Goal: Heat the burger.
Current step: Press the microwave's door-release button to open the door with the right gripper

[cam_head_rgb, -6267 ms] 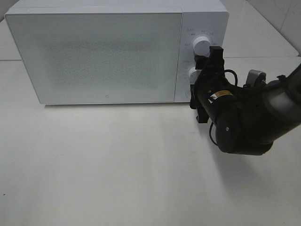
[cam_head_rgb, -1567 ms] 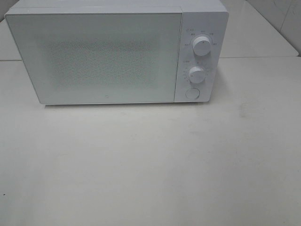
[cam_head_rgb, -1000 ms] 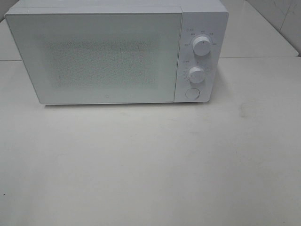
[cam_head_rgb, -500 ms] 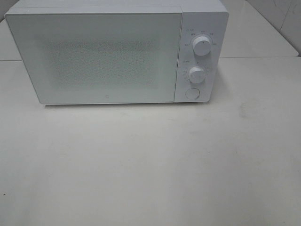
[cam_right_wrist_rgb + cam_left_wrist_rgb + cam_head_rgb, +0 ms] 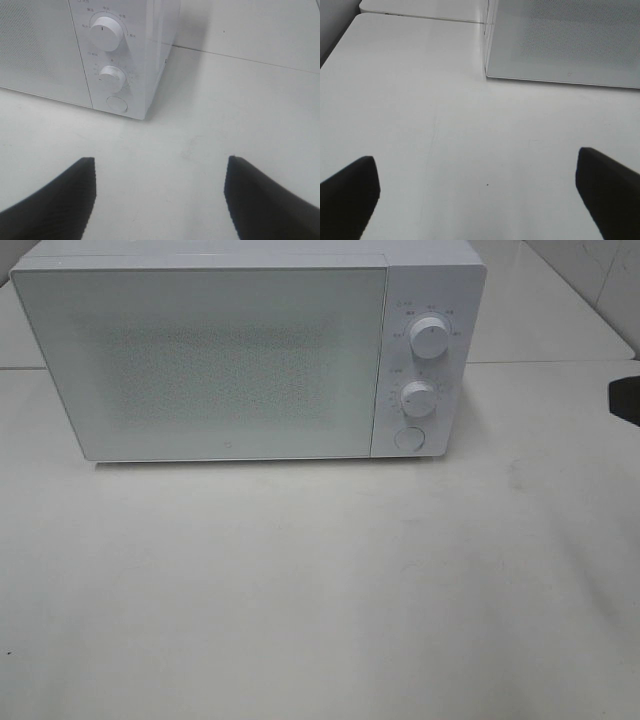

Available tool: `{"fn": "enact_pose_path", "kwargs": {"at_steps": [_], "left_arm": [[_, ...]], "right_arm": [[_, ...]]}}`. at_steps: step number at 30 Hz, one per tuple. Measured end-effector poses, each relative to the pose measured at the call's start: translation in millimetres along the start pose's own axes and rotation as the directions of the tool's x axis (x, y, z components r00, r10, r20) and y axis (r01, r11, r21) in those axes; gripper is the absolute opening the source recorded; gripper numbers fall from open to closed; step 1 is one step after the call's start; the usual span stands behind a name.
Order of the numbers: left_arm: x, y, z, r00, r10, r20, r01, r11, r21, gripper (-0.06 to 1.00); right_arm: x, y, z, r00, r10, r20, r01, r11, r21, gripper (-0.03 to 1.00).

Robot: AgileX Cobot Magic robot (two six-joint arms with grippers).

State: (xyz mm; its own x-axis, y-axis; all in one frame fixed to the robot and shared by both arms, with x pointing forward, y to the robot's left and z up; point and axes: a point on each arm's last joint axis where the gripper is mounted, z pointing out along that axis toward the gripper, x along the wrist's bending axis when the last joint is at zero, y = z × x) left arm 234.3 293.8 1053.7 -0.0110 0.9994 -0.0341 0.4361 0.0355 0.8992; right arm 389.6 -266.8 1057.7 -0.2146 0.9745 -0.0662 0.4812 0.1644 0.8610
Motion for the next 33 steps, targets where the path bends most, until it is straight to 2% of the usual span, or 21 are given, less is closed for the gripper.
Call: {"fn": "enact_pose_path", "kwargs": {"at_steps": [11,21,28,33], "left_arm": [[0,0,0,1.000,0.000,0.000,0.000,1.000,0.000,0.99],[0,0,0,1.000,0.000,0.000,0.000,1.000,0.000,0.99],[0,0,0,1.000,0.000,0.000,0.000,1.000,0.000,0.99],[0,0,0,1.000,0.000,0.000,0.000,1.000,0.000,0.99]], "right_arm": [[6,3,55,0.999,0.003,-0.036,-0.004,1.000,-0.006,0.72],[12,3,105,0.996,0.048,-0.074,-0.055,0.993,-0.104,0.72],[18,-5,123,0.995,0.074,-0.060,-0.083,0.984,-0.155,0.72],[25,-17,127,0.992,0.125,-0.004,-0.123,0.972,-0.200,0.72]]}}
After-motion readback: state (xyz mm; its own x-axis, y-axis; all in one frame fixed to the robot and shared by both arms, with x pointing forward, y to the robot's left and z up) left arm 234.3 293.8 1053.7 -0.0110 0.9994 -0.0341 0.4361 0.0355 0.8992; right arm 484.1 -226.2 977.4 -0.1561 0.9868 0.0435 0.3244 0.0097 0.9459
